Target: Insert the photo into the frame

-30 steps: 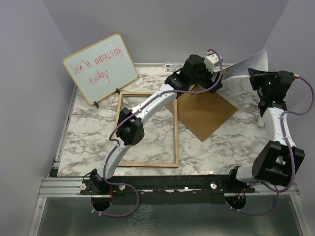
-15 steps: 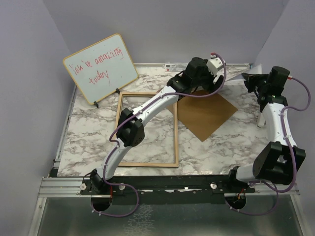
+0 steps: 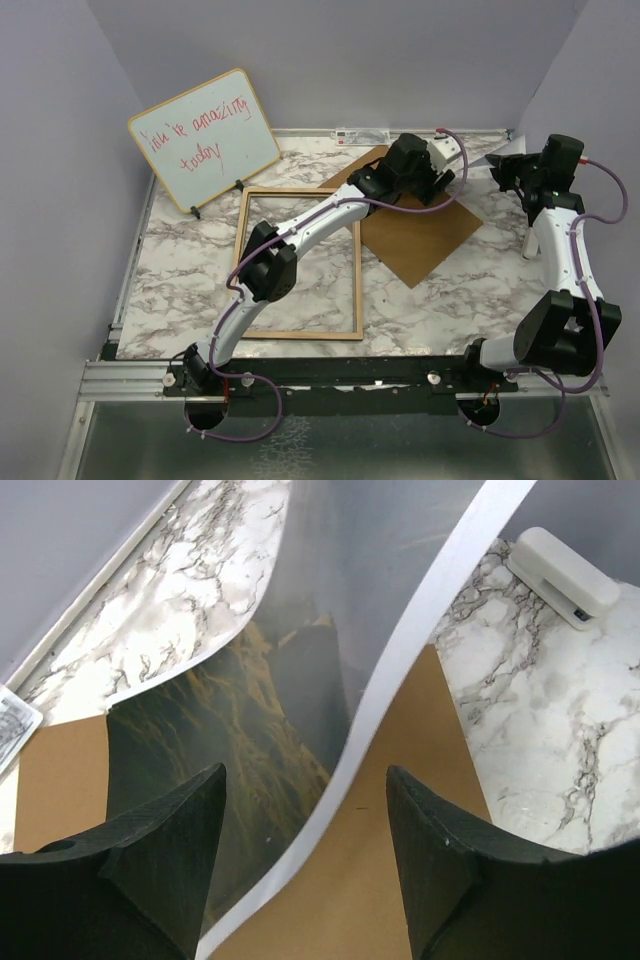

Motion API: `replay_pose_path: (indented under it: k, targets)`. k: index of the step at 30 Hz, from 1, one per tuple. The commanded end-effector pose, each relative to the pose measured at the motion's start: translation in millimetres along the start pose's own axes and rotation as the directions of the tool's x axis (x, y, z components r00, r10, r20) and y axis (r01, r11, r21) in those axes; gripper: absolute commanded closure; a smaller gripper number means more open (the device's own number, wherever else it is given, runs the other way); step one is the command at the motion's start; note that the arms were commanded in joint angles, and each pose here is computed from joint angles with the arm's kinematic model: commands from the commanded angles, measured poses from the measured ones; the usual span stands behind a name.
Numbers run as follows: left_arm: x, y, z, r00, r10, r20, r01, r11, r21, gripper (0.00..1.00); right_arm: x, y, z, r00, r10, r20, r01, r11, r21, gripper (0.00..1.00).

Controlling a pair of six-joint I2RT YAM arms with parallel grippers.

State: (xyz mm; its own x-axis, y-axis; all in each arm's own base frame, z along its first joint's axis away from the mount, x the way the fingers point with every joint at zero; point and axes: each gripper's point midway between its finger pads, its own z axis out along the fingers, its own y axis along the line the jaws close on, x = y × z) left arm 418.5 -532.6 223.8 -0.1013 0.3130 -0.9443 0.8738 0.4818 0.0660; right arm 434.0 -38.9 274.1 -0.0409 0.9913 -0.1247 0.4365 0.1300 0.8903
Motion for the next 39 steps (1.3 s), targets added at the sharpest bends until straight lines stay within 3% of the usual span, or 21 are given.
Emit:
replay_pose_path:
  k: [1, 7, 11, 18, 24, 28, 31, 35, 39]
  targets:
    - [-33, -4, -16, 0.997, 0.073, 0.037, -0.071, 0.996, -0.062, 0.33, 2, 13, -16, 1.0, 0.006, 0.003, -0.006, 1.0, -0.008, 0.99]
    - [-26, -22, -14, 0.992, 0.122, 0.018, -0.122, 0.992, 0.014, 0.23, 4, 15, -20, 1.0, 0.002, -0.003, -0.002, 1.0, -0.005, 0.99]
    - [-21, -15, -9, 0.991, 0.132, 0.003, -0.132, 0.991, -0.031, 0.26, 7, 17, -24, 1.0, 0.002, -0.016, -0.002, 1.0, -0.01, 0.99]
    - [-21, 1, -5, 0.991, 0.134, -0.002, -0.133, 0.981, -0.144, 0.5, 13, 19, -28, 0.999, 0.0, -0.053, -0.001, 1.0, -0.007, 0.99]
    - [-17, -4, 0, 0.99, 0.144, -0.005, -0.143, 0.98, -0.14, 0.74, 20, 18, -28, 0.996, 0.006, -0.084, -0.006, 1.0, -0.005, 0.99]
    - [-14, -5, 1, 0.987, 0.158, -0.016, -0.158, 0.977, -0.143, 0.84, 22, 19, -28, 0.995, 0.011, -0.096, -0.012, 1.0, -0.006, 0.99]
    - [-16, -7, 1, 0.987, 0.158, -0.01, -0.158, 0.978, -0.133, 0.83, 23, 21, -28, 0.995, 0.014, -0.099, -0.015, 1.0, -0.01, 0.99]
    - [-11, -10, 4, 0.988, 0.152, -0.014, -0.152, 0.981, -0.122, 0.58, 25, 26, -30, 0.993, 0.022, -0.114, -0.025, 0.999, -0.024, 0.99]
    - [-7, -12, 7, 0.989, 0.15, -0.016, -0.15, 0.982, -0.116, 0.59, 27, 33, -35, 0.992, 0.025, -0.126, -0.031, 0.999, -0.041, 0.99]
